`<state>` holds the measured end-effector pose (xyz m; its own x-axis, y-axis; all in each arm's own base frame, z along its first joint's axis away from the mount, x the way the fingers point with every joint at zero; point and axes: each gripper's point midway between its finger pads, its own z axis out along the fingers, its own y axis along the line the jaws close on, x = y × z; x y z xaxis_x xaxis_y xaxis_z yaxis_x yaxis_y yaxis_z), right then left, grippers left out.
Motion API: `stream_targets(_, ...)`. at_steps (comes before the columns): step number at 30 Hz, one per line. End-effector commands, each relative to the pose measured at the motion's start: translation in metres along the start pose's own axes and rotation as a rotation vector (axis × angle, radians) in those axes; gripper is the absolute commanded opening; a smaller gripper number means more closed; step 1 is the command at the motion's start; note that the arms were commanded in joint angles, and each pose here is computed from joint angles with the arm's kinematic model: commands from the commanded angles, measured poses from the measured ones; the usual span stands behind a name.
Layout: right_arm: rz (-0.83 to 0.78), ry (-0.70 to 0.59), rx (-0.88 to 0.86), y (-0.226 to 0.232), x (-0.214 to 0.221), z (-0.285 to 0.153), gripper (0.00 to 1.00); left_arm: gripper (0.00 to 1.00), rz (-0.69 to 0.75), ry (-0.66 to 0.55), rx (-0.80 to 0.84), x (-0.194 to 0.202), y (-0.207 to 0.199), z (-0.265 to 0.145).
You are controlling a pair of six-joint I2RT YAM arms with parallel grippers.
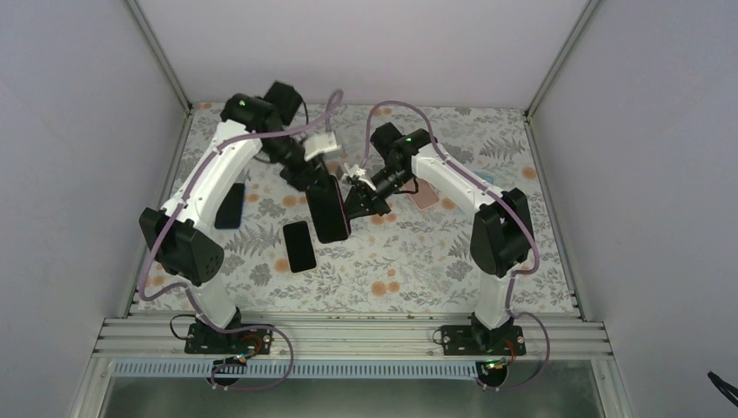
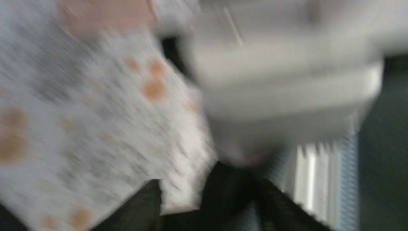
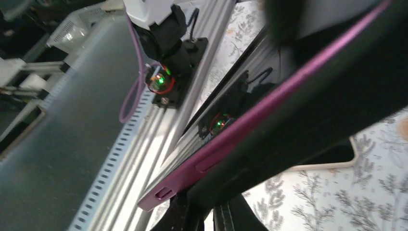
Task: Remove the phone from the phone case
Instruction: Remove the phone case from the phone.
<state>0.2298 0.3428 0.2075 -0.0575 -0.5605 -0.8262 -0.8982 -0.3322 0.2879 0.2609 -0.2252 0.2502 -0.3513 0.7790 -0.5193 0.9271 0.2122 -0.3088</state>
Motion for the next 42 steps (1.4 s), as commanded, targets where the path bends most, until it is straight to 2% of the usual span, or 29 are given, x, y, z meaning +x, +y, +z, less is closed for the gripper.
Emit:
stream_targets(1, 0.022, -0.169, -0.15, 0.055, -0.05, -0.006, 0.03, 0.76, 0.33, -0.392, -0.307, -0.117, 0.051, -0.074)
stream_targets(3, 0.044, -0.194, -0.092, 0.043, -0.05, -0.028, 0.03, 0.91, 0.353, -0.39, -0.363, -0.123, 0.046, -0.095)
stream_targets(5, 0.056, -0.223, -0.026, 0.031, -0.053, -0.053, 0.03, 0.99, 0.375, -0.399, -0.439, -0.129, 0.04, -0.12)
stream_targets(11, 0.144, -0.288, 0.253, -0.018, -0.061, -0.123, 0.03, 1.0, 0.437, -0.475, -0.711, -0.138, 0.019, -0.187)
stream_targets(13, 0.208, -0.337, 0.399, -0.038, -0.07, -0.152, 0.03, 1.0, 0.423, -0.535, -0.836, -0.141, 0.022, -0.203)
stream_targets(14, 0.25, -0.365, 0.49, -0.051, -0.073, -0.169, 0.03, 1.0, 0.453, -0.61, -0.939, -0.15, 0.022, -0.219)
stream_targets(16, 0.254, -0.426, 0.612, -0.066, -0.089, -0.2, 0.03, 1.0, 0.511, -0.672, -1.104, -0.151, 0.02, -0.224)
stream_targets(18, 0.275, -0.499, 0.708, -0.074, -0.107, -0.227, 0.03, 1.0, 0.573, -0.676, -1.263, -0.153, 0.023, -0.214)
stream_targets(19, 0.33, -0.544, 0.826, -0.089, -0.11, -0.246, 0.03, 1.0, 0.568, -0.663, -1.289, -0.157, 0.027, -0.201)
stream_targets(22, 0.419, -0.671, 1.08, -0.105, -0.124, -0.294, 0.03, 1.0, 0.507, -0.617, -1.288, -0.166, 0.049, -0.169)
stream_targets(23, 0.413, -0.691, 1.108, -0.103, -0.131, -0.303, 0.04, 1.0, 0.516, -0.62, -1.281, -0.169, 0.05, -0.158)
stream_targets(27, 0.488, -0.728, 1.145, -0.116, -0.131, -0.314, 0.03, 1.0, 0.565, -0.654, -1.276, -0.184, 0.053, -0.123)
stream_targets(31, 0.527, -0.739, 1.177, -0.122, -0.127, -0.312, 0.03, 1.0, 0.537, -0.687, -1.242, -0.195, 0.065, -0.099)
stream_targets(37, 0.531, -0.735, 1.178, -0.123, -0.127, -0.304, 0.03, 1.0, 0.485, -0.808, -1.223, -0.209, 0.07, -0.094)
stream_targets(42, 0.53, -0.737, 1.173, -0.122, -0.13, -0.3, 0.03, 1.0, 0.471, -0.79, -1.202, -0.22, 0.083, -0.077)
